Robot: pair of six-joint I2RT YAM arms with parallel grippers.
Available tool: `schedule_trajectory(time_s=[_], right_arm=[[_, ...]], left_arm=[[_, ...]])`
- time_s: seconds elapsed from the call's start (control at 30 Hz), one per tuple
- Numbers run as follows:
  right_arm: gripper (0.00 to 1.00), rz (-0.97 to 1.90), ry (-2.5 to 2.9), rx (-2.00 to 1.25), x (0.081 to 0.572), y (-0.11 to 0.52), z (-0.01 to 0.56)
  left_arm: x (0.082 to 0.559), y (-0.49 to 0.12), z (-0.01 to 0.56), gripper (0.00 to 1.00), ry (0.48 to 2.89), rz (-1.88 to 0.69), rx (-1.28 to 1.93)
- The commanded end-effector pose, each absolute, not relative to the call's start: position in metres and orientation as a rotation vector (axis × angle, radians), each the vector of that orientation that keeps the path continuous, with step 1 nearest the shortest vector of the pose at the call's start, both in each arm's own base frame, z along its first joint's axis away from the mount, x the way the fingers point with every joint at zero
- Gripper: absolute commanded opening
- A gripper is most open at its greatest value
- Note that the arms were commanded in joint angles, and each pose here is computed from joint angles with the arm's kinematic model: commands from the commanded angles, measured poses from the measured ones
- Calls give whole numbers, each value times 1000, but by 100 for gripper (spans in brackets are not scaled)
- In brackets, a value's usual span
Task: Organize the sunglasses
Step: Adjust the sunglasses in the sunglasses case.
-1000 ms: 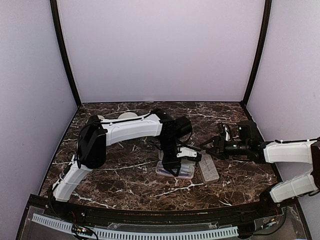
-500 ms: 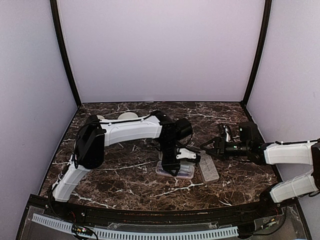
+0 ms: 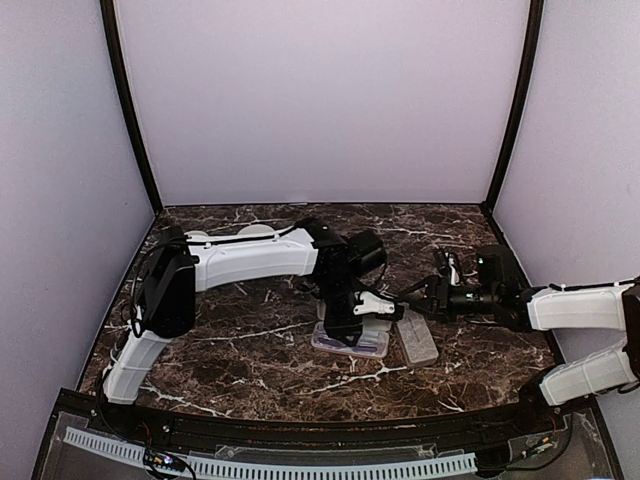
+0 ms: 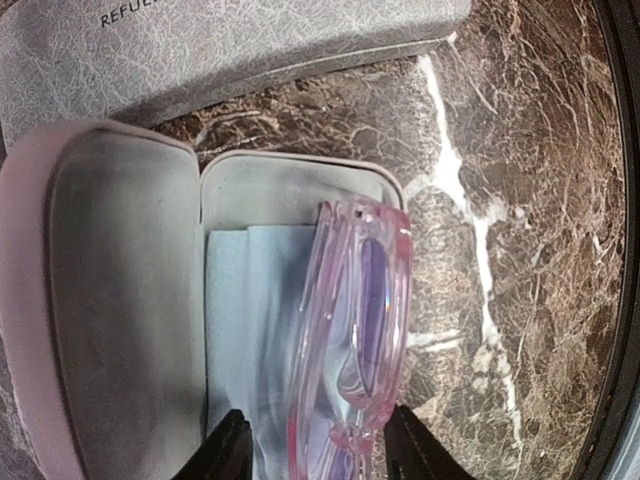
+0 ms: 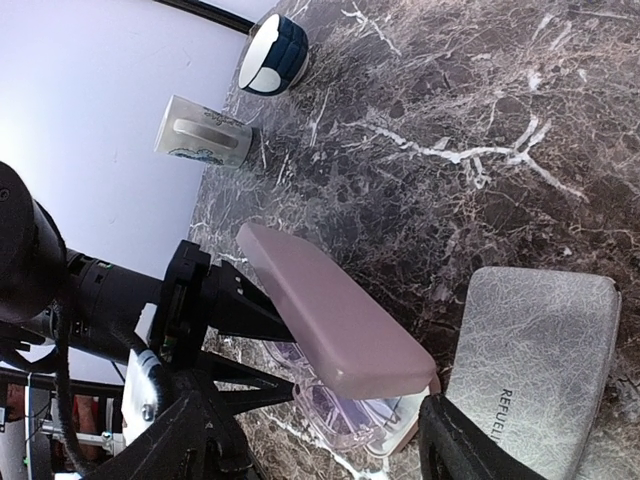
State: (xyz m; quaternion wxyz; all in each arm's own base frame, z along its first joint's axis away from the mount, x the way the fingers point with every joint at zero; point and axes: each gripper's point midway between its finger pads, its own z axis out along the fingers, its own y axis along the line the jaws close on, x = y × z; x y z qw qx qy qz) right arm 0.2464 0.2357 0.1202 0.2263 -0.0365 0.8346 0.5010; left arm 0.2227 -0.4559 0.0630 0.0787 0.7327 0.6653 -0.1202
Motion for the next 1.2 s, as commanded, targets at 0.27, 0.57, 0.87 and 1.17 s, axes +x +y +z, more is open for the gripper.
schedule_trajectory(time_s=[0.27,0.57,0.87,1.17], right_arm=[[73,1403,2270,-136,242,242,122],[74,1415,2276,-144,240,247,120],[74,1423,2285,-155,237,252,117],[74,1406,2289,-166,236,254,115]], left_arm=[[226,-457,88,47,1934,-295,2133],[232,-456,96,46,1911,-260,2092],[233,-459,107,46,1885,-274,2052],[230,-456,106,46,1892,-289,2043]])
